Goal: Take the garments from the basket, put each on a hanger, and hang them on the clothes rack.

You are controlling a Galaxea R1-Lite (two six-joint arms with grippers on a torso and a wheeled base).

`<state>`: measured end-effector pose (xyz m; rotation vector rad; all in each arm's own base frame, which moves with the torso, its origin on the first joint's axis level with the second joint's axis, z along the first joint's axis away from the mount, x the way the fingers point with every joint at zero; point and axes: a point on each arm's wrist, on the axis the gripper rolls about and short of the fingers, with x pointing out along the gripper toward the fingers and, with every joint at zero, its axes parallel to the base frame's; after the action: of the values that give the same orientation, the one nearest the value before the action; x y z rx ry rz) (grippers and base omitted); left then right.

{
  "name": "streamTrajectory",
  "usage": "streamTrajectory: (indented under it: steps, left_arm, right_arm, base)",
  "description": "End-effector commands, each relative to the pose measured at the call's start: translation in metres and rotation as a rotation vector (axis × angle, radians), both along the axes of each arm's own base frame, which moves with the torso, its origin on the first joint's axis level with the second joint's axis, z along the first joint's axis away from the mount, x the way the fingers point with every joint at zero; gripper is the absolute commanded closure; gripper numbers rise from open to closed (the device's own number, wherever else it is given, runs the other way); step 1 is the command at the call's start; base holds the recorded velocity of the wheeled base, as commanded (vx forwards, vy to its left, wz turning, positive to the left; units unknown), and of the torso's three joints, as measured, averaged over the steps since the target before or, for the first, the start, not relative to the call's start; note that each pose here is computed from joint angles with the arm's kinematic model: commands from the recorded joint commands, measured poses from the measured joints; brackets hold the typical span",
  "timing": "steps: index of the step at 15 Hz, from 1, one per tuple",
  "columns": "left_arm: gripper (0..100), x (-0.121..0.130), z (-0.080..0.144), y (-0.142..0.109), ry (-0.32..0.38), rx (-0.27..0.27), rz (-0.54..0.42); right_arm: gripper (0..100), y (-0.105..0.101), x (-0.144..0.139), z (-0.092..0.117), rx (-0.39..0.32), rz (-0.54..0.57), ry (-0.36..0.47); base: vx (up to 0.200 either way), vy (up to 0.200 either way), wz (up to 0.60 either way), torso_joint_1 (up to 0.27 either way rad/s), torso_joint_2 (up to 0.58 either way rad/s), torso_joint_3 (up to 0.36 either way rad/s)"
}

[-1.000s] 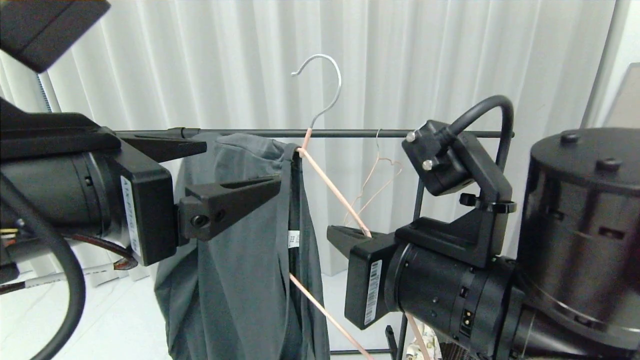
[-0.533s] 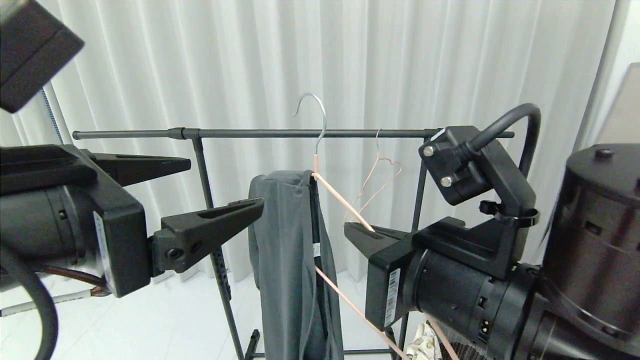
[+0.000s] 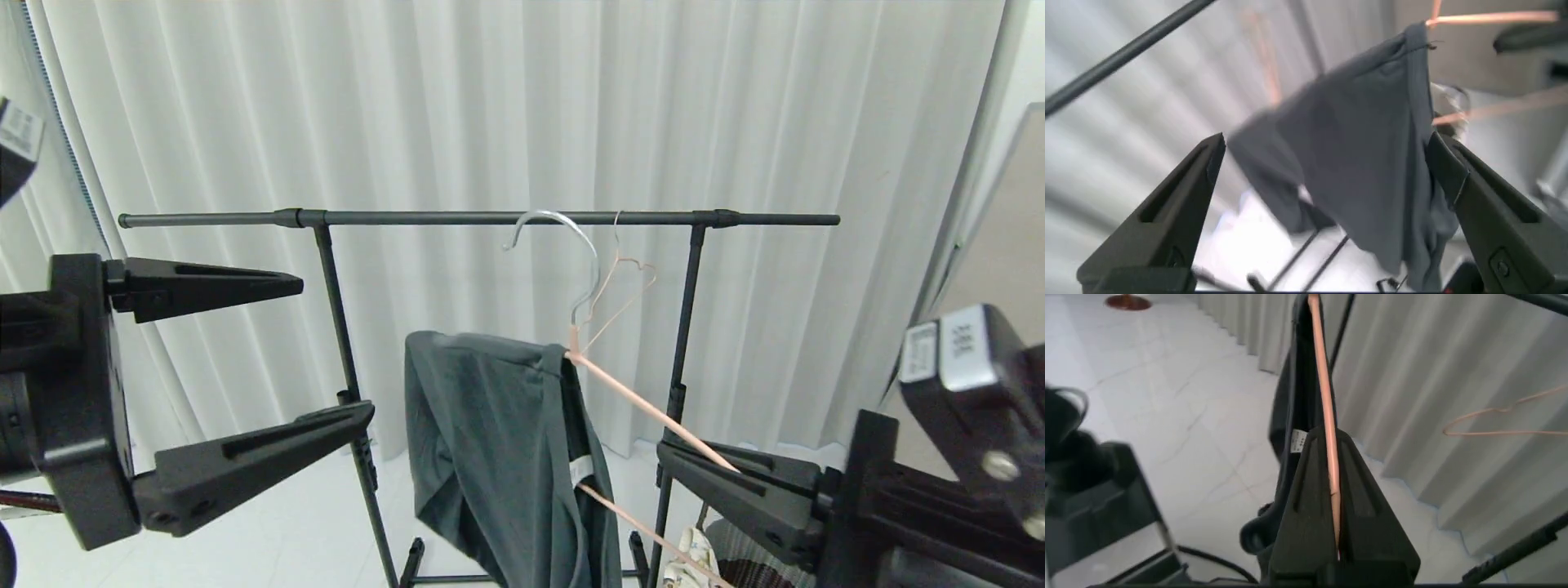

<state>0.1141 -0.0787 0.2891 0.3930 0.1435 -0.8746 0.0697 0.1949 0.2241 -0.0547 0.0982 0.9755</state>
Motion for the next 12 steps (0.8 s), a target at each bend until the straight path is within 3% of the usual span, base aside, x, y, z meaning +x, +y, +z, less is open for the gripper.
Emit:
streamTrajectory:
  steps: [1,6,12]
  left_arm:
    - [0,0.008,-0.010,-0.001,0.027,0.032,-0.037]
    - [0,-0.003,-0.038,-0.007,0.002,0.117,-0.301]
    - [0,-0.023,-0.065,-0.030,0.076,0.172,-0.527]
  right_arm:
    - [100,-0.025,-0.013,0.001,0.022,0.058,-0.028]
    - [100,-0.024,-0.041,-0.009,-0.003,0.218,-0.011]
    - [100,-0.018,-0.061,-0.017,-0.039,0.344,-0.001]
  base:
    - [0.000,0.000,0.00,0.000,0.00,0.000]
    - [0.000,0.000,0.00,0.000,0.00,0.000]
    - [0.000,0.000,0.00,0.000,0.00,0.000]
